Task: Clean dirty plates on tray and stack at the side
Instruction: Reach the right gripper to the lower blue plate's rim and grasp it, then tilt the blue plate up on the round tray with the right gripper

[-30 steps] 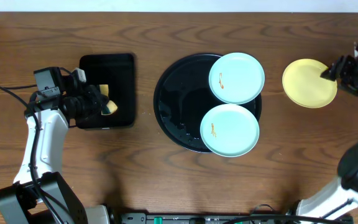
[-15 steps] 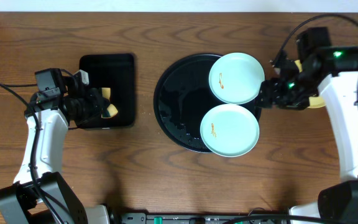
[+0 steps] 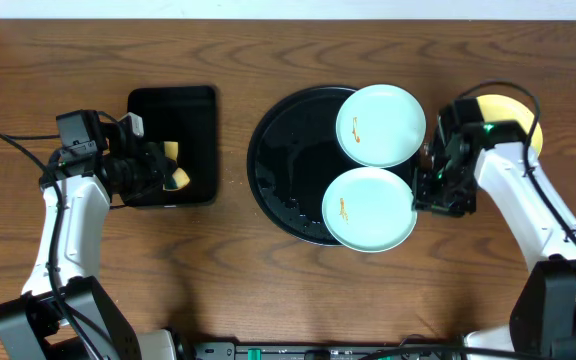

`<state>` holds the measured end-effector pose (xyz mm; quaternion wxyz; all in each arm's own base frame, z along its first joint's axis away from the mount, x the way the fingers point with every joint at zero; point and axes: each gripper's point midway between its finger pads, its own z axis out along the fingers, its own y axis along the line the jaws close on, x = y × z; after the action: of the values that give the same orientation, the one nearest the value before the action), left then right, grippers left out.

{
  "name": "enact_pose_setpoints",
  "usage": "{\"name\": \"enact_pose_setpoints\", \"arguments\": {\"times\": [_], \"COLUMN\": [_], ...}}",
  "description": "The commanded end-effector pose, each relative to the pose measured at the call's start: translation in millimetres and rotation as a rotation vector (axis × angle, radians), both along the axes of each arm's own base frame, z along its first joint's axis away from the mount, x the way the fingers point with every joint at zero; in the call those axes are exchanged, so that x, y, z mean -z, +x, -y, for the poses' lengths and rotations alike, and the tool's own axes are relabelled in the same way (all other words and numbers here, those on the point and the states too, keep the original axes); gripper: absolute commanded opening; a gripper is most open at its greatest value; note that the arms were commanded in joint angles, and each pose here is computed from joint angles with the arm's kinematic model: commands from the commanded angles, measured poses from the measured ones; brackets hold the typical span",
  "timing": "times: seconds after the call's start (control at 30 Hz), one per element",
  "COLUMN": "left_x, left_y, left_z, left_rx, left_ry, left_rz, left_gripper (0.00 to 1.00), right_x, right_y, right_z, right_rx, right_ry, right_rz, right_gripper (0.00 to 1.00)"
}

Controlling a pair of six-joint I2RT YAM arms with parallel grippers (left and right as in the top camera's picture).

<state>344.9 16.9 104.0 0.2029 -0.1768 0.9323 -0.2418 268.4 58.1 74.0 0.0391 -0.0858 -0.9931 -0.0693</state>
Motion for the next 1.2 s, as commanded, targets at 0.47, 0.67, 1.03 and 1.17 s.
{"name": "enact_pose_setpoints", "arguments": {"times": [0.47, 0.67, 1.03, 1.17], "left_x": [-7, -7, -7, -7], "left_y": [3, 3, 3, 3], "left_z": [1, 1, 0, 0], "left_rx": [0.017, 0.017, 0.017, 0.017], "left_ry": [0.000, 0.000, 0.001, 0.001], "left_rz": [0.023, 0.023, 0.023, 0.023], "left_gripper": [0.08, 0.08, 0.08, 0.08], "right_x": [49, 49, 25, -21], "right_y": [-16, -14, 9, 36], "right_z": [-11, -12, -19, -25], "right_rx": [0.034, 0.051, 0.049, 0.013], "right_ry": [0.039, 0.040, 0.075, 0.093], "right_rz": [0.009, 0.014, 0.081, 0.203], "right_gripper": [0.23, 0.11, 0.01, 0.01]}}
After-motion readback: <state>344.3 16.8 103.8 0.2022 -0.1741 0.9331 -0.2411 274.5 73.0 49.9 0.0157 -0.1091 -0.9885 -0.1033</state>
